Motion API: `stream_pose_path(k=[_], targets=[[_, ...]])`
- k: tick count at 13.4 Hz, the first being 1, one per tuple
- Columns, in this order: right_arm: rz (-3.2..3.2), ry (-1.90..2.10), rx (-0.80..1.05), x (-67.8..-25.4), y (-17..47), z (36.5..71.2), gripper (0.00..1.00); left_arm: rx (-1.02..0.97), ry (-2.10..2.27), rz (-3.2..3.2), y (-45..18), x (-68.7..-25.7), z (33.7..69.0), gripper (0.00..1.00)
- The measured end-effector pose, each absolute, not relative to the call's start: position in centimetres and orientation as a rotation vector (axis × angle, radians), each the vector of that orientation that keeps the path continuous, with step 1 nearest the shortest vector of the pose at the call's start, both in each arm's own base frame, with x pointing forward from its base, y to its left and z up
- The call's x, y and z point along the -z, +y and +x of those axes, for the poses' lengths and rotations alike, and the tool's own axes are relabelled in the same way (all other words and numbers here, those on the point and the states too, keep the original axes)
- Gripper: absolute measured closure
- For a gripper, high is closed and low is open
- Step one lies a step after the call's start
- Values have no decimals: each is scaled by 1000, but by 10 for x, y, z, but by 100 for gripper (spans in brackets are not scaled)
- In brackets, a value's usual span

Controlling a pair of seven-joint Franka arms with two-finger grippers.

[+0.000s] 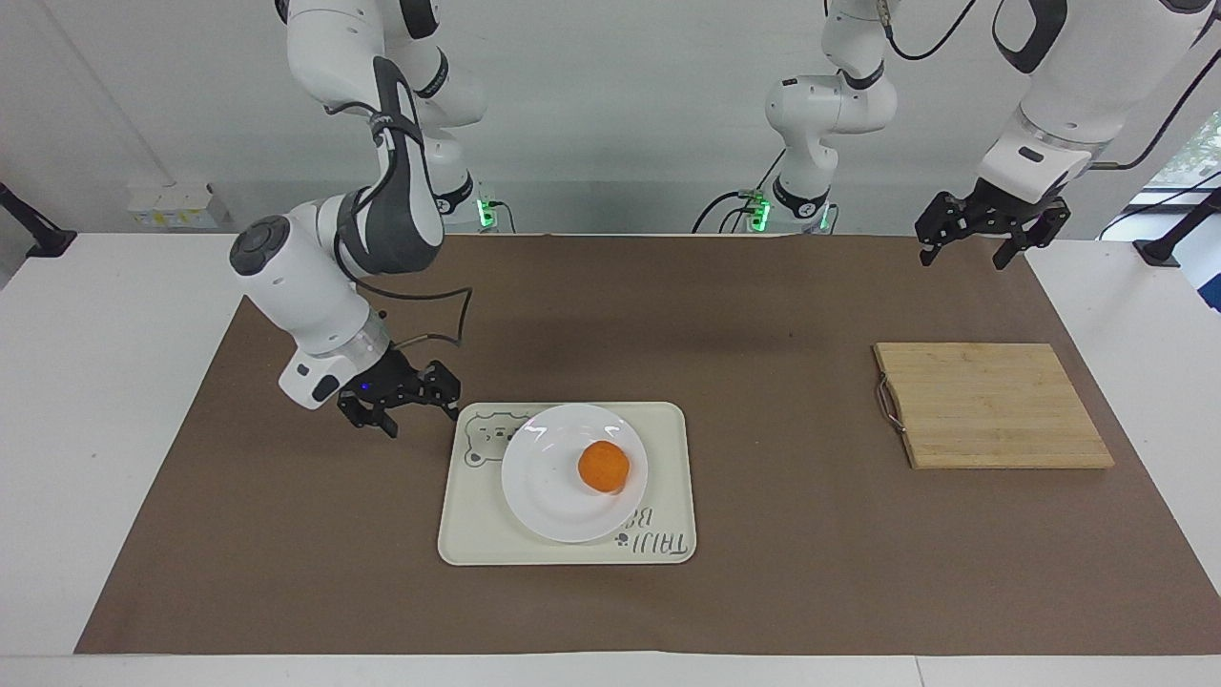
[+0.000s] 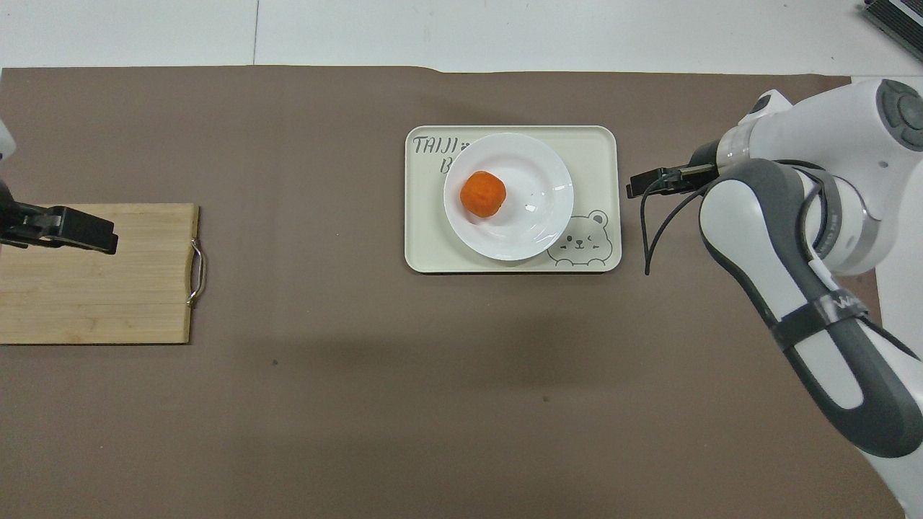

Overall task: Place orange and plate with both arms
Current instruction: 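Release the plate and pull the right gripper back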

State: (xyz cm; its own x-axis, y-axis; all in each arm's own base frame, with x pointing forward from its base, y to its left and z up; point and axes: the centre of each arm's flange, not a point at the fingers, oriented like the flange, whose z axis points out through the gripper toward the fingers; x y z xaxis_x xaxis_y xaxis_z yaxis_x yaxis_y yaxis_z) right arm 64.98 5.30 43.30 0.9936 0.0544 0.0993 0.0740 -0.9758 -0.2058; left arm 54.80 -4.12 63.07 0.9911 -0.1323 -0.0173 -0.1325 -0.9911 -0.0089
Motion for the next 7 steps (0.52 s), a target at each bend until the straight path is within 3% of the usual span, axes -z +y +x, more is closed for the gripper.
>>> stream_pose_path(k=[3,7], targets=[[-2948,150,65,-468,31,632,0,-26,208,-3125,-41,-631,548,0],[-3043,184,20,-505,-9,608,0,-26,208,-3125,-41,-631,548,0]])
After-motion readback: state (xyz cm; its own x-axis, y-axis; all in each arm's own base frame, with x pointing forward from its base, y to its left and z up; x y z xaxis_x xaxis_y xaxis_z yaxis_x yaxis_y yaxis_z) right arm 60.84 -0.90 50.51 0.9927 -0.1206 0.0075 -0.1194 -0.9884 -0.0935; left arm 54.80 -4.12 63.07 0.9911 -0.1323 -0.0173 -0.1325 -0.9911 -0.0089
